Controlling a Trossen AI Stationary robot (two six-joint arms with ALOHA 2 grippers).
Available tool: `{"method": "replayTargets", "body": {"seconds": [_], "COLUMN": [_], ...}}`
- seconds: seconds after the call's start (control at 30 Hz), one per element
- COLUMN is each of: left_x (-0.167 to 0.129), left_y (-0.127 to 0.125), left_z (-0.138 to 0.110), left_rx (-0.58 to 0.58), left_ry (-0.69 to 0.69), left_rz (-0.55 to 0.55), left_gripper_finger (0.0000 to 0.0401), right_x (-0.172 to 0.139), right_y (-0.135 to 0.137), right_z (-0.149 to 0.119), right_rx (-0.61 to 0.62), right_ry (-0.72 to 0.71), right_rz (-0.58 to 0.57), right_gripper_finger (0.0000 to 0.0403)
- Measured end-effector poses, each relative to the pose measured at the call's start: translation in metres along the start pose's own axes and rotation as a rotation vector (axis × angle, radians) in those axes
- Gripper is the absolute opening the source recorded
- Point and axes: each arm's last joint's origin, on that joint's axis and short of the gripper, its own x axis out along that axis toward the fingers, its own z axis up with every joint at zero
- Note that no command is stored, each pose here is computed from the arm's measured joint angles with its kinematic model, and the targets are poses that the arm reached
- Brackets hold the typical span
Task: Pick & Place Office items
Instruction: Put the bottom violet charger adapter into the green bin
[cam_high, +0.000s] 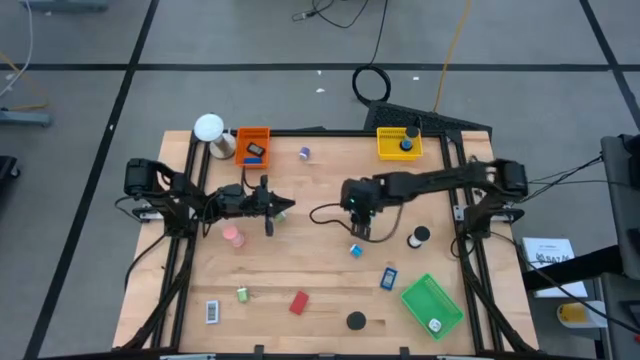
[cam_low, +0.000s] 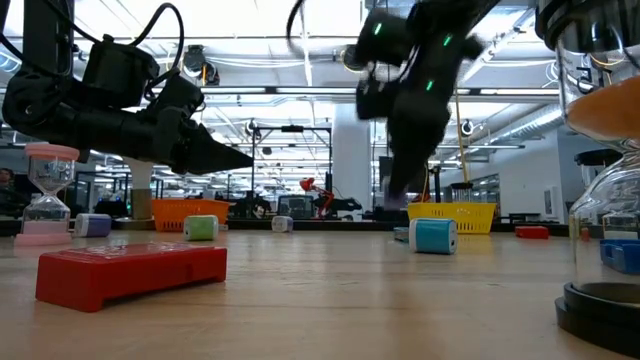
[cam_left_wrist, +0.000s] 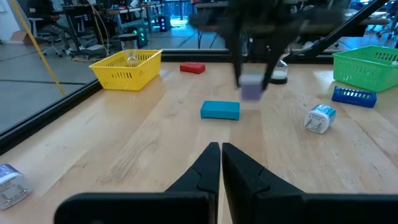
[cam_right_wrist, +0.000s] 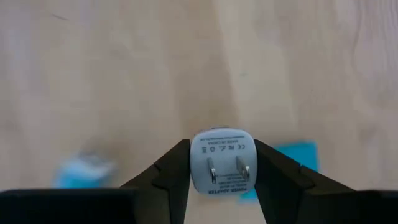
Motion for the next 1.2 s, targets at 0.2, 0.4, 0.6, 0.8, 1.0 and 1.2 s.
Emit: {"method": "replayTargets", "body": {"seconds": [0.2, 0.4, 0.6, 0.8, 1.0, 1.2], "left_x": [0.0, 0.0, 0.0, 0.0, 0.0, 0.0], "left_y": [0.0, 0.0, 0.0, 0.0, 0.0, 0.0], "left_z": [0.0, 0.0, 0.0, 0.0, 0.0, 0.0], "left_rx": [0.0, 0.0, 0.0, 0.0, 0.0, 0.0], "left_ry": [0.0, 0.0, 0.0, 0.0, 0.0, 0.0], "left_rz": [0.0, 0.0, 0.0, 0.0, 0.0, 0.0], "left_gripper_finger": [0.0021, 0.0021, 0.0021, 0.0021, 0.0021, 0.0021], "right_x": [-0.049, -0.081, -0.097, -0.105, -0.113, -0.12], "right_y": [0.044, 0.081, 0.107, 0.13, 0.151, 0.166], "right_z": [-0.023, -0.057, -0.087, -0.114, -0.135, -0.154], "right_rx": [0.137, 0.256, 0.37, 0.469, 0.543, 0.583], "right_ry": [-0.016, 0.005, 0.076, 0.137, 0.163, 0.179], "right_rz": [-0.026, -0.065, -0.071, -0.075, -0.044, -0.031], "right_gripper_finger": [0.0133, 0.0133, 0.0134, 0.0134, 0.0134, 0.0134]}}
